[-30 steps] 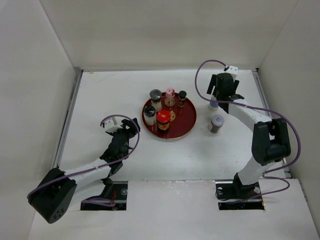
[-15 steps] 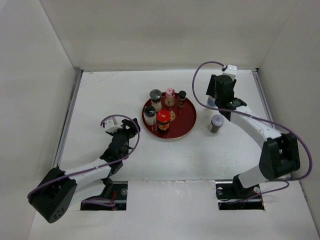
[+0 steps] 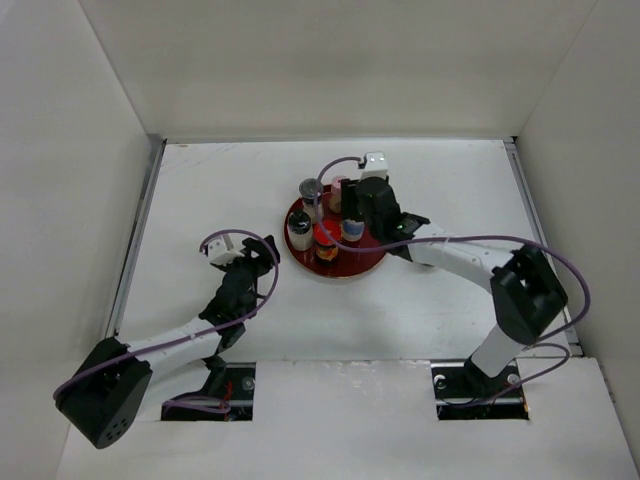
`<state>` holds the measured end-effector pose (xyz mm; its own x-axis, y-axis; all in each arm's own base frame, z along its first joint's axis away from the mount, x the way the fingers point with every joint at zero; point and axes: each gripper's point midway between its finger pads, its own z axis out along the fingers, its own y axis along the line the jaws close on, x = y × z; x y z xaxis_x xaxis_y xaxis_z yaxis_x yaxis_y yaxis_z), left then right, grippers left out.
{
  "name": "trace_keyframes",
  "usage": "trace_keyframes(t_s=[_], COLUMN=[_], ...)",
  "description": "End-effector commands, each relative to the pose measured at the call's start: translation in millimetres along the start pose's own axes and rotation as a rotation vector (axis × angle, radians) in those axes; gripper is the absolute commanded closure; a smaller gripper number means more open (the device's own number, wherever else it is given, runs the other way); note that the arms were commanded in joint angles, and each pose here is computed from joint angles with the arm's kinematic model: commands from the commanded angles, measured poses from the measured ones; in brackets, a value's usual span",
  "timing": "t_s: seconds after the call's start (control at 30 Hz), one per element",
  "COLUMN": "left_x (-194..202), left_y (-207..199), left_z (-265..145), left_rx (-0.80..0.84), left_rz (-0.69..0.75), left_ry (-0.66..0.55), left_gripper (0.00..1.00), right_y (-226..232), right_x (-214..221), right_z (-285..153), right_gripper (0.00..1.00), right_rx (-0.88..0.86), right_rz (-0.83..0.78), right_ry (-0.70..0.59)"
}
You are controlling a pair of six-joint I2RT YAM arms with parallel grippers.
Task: Organize the condiment bottles
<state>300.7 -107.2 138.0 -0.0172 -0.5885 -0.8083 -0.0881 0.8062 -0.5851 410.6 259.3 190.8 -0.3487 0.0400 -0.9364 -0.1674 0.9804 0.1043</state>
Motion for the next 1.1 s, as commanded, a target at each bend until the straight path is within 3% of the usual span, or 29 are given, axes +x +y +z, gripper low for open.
trace_keyframes(t_s=[0.0,0.23,0.3,0.4,0.53,0.63,0.7,0.83,0.9,0.93,1.0,1.07], left_x=[-15.0,-13.6,-14.3,-12.2,-13.3,-12.5,-14.5,-11.1,-11.3,-11.1,-10.3,-11.2], left_y=[-12.3,-12.7,-14.6,-12.4,-14.9,-12.5,-15.1,-13.3,-16.6,-17.3,-16.1,-15.8], left_z=[0.1,0.1,-1.3,0.2,-0.6,0.7,-0.6,0.7,-0.1,-0.1,1.2,0.7], left_rx=[0.039,0.043,0.051,0.042,0.049,0.042,0.051,0.044,0.053,0.054,0.048,0.049], left_rz=[-0.057,-0.055,-0.059,-0.052,-0.057,-0.054,-0.06,-0.052,-0.055,-0.055,-0.051,-0.053], left_ry=[-0.045,-0.04,-0.039,-0.036,-0.038,-0.036,-0.039,-0.031,-0.03,-0.029,-0.028,-0.03], left_gripper=[0.33,0.33,0.33,0.33,0.33,0.33,0.33,0.33,0.33,0.33,0.33,0.33], right_y=[27.3,29.9,29.6,29.0,25.9,11.4,-13.9,-95.5,-144.3,-160.2,-187.5,-200.1], right_x=[-67.4,-39.6,-32.8,-33.6,-54.9,-70.6,-70.1,-34.2,-4.1,8.1,38.0,59.9], right_z=[5.4,23.3,23.5,20.7,4.6,-16.4,-30.1,-50.3,-59.6,-63.6,-71.1,-71.9], right_gripper=[0.55,0.51,0.45,0.26,0.17,0.16,0.22,0.71,0.73,0.7,0.38,0.15], right_rx=[-0.056,-0.038,-0.036,-0.036,-0.044,-0.04,0.004,0.218,0.371,0.424,0.51,0.546], right_rz=[0.1,0.093,0.088,0.097,0.105,0.135,0.152,0.226,0.241,0.249,0.253,0.235], right_ry=[-0.185,-0.154,-0.144,-0.144,-0.179,-0.212,-0.23,-0.212,-0.166,-0.144,-0.066,0.005])
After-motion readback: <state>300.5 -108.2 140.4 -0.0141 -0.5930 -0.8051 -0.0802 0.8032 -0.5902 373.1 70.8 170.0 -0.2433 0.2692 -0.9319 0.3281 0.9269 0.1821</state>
